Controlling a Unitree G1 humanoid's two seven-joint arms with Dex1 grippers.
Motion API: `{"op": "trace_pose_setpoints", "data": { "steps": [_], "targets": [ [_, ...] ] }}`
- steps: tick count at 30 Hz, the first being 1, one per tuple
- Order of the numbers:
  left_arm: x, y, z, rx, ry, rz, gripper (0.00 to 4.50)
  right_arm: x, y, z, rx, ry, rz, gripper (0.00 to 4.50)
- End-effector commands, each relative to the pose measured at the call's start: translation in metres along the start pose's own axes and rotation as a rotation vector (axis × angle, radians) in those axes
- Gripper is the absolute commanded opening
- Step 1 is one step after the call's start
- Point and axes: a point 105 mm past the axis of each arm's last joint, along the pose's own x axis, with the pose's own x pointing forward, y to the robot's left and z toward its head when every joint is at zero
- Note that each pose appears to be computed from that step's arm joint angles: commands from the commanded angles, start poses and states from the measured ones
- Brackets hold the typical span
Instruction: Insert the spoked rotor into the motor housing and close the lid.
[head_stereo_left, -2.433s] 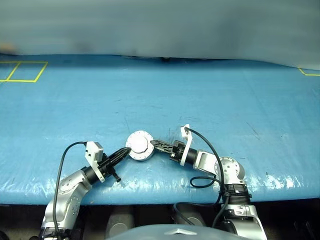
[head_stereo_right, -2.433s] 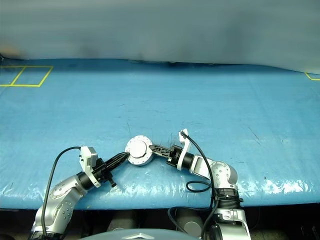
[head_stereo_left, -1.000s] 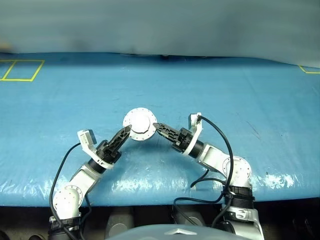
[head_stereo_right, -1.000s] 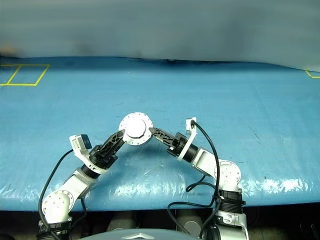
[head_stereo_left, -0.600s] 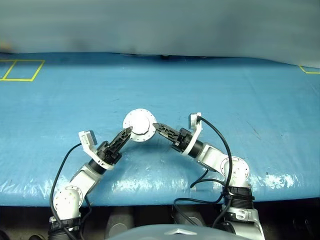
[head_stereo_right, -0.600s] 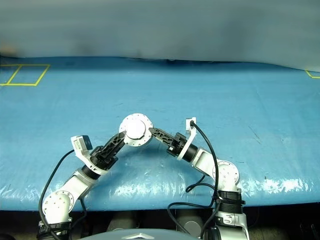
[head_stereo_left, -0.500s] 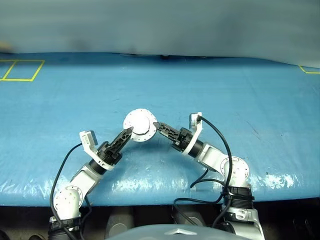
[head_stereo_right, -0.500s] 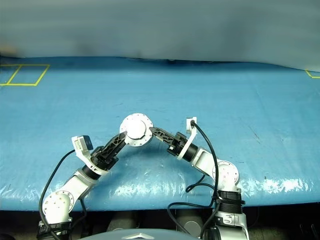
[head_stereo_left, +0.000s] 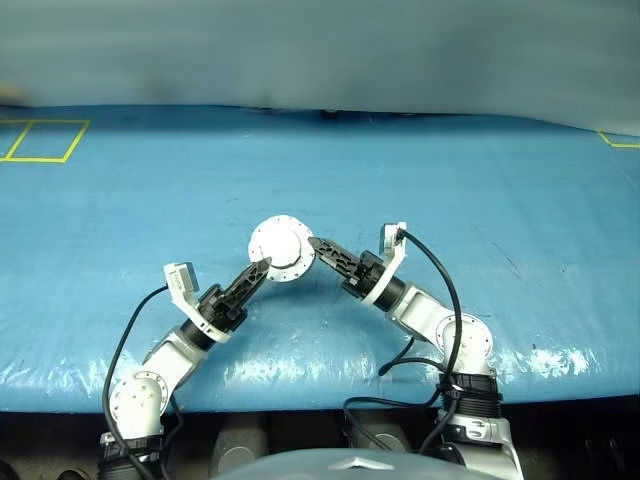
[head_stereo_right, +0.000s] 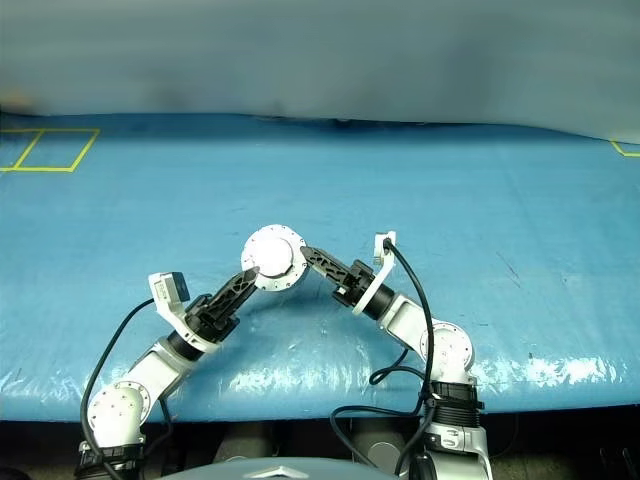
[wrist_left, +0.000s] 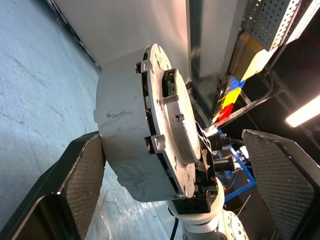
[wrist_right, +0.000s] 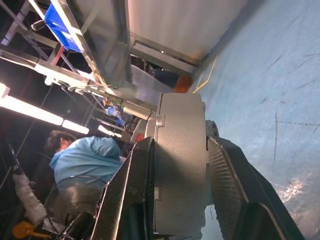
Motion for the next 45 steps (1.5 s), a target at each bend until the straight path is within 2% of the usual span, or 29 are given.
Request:
{"op": "trace_pose_setpoints", "data": {
  "steps": [1, 7, 15, 25, 33, 36, 39, 43, 45],
  "targets": [
    [0.003, -0.001, -0.008, -0.023, 0.03, -0.013, 4.47, 0.014, 0.031, 0.008, -0.006, -0.031, 0.171, 1.18],
    [0.003, 0.0, -0.006, -0.024, 0.012, -0.013, 4.47, 0.013, 0.033, 0.008, 0.009, -0.033, 0.185, 1.18],
    [0.005, -0.005, -0.004, -0.042, -0.012, -0.051, 4.47, 0.014, 0.034, -0.009, 0.035, 0.044, 0.193, 1.18],
    [0.008, -0.01, 0.008, -0.074, -0.111, -0.096, 4.47, 0.012, 0.036, -0.021, 0.057, 0.116, 0.201, 1.18],
    [0.009, -0.013, 0.011, -0.021, -0.14, -0.117, 4.47, 0.012, 0.036, -0.023, 0.058, 0.13, 0.203, 1.18],
    [0.009, -0.016, 0.01, -0.049, -0.151, -0.149, 4.47, 0.012, 0.036, -0.023, 0.057, 0.131, 0.203, 1.18],
    [0.007, -0.016, 0.008, -0.069, -0.145, -0.159, 3.89, 0.012, 0.035, -0.023, 0.056, 0.126, 0.201, 1.18],
    [0.006, -0.014, 0.007, -0.084, -0.141, -0.157, 2.55, 0.013, 0.034, -0.022, 0.052, 0.116, 0.196, 1.18],
    [0.006, -0.014, 0.007, -0.089, -0.141, -0.155, 2.42, 0.013, 0.034, -0.021, 0.052, 0.114, 0.195, 1.18]
  ]
}}
